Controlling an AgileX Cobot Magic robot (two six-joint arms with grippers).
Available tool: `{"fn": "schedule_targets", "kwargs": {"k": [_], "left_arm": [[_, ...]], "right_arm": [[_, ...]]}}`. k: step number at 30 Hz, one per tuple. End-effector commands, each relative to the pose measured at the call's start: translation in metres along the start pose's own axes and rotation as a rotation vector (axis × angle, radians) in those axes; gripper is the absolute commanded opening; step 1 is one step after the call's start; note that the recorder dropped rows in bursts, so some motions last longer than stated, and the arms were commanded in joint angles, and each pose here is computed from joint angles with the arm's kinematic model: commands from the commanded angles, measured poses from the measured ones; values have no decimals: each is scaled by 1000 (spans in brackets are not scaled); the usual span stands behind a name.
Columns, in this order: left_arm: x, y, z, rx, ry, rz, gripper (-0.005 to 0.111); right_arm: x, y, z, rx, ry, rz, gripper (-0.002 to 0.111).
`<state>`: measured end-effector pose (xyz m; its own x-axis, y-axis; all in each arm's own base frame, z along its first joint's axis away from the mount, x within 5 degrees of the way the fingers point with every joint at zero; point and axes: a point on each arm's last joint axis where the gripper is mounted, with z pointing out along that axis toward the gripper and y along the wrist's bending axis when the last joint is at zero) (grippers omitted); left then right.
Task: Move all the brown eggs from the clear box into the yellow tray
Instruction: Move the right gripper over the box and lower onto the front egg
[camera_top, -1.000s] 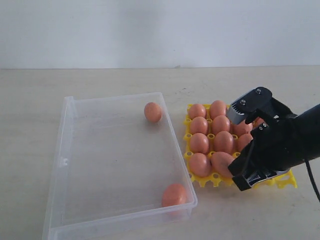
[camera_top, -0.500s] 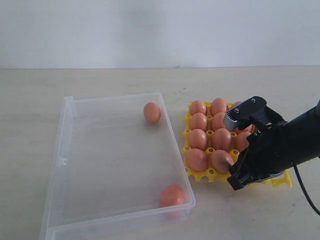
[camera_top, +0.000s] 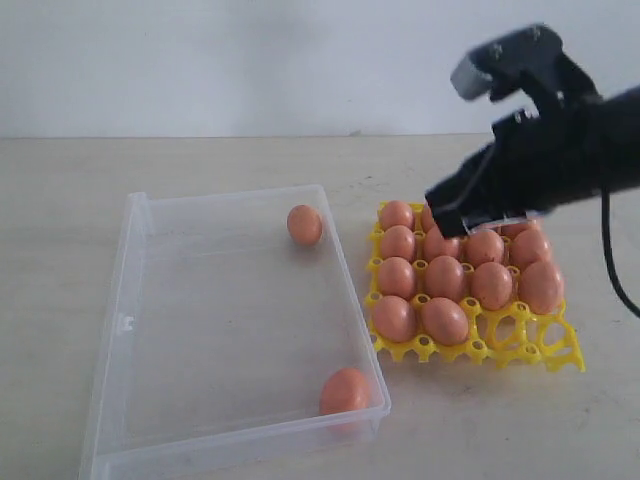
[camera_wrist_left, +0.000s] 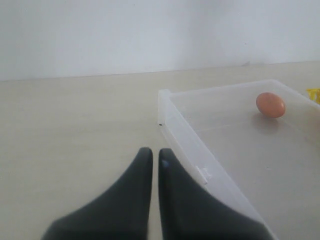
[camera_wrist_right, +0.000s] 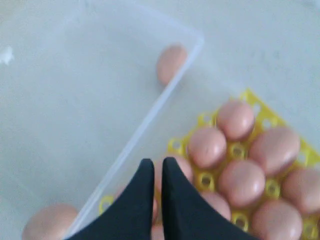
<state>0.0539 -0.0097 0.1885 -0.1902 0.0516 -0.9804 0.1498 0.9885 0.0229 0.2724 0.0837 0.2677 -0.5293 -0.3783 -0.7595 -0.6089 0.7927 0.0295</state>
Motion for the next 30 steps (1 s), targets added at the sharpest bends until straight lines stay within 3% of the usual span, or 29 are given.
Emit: {"fn": "schedule_targets", "kwargs": {"k": [1,5,8,10,12,15,17,30], "left_arm": [[1,0,0,3,-5,3,4],[1,0,0,3,-5,3,4],[1,0,0,3,-5,3,4],[1,0,0,3,-5,3,4],[1,0,0,3,-5,3,4],[1,0,0,3,-5,3,4],[1,0,0,3,-5,3,4],[1,0,0,3,-5,3,4]], "right_arm": [[-40,13,18,-79,93,-128,0],[-36,31,106,-47,385,-350,0],[-46,56,155,-17,389,-232,0],[-63,69,173,-2,271,-197,0],[-76,72,183,14,177,-174,6],[-74,71,194,17,165,-166,40],[-71,71,198,18,170,-156,52],[-61,63,224,105,99,82,54]]}}
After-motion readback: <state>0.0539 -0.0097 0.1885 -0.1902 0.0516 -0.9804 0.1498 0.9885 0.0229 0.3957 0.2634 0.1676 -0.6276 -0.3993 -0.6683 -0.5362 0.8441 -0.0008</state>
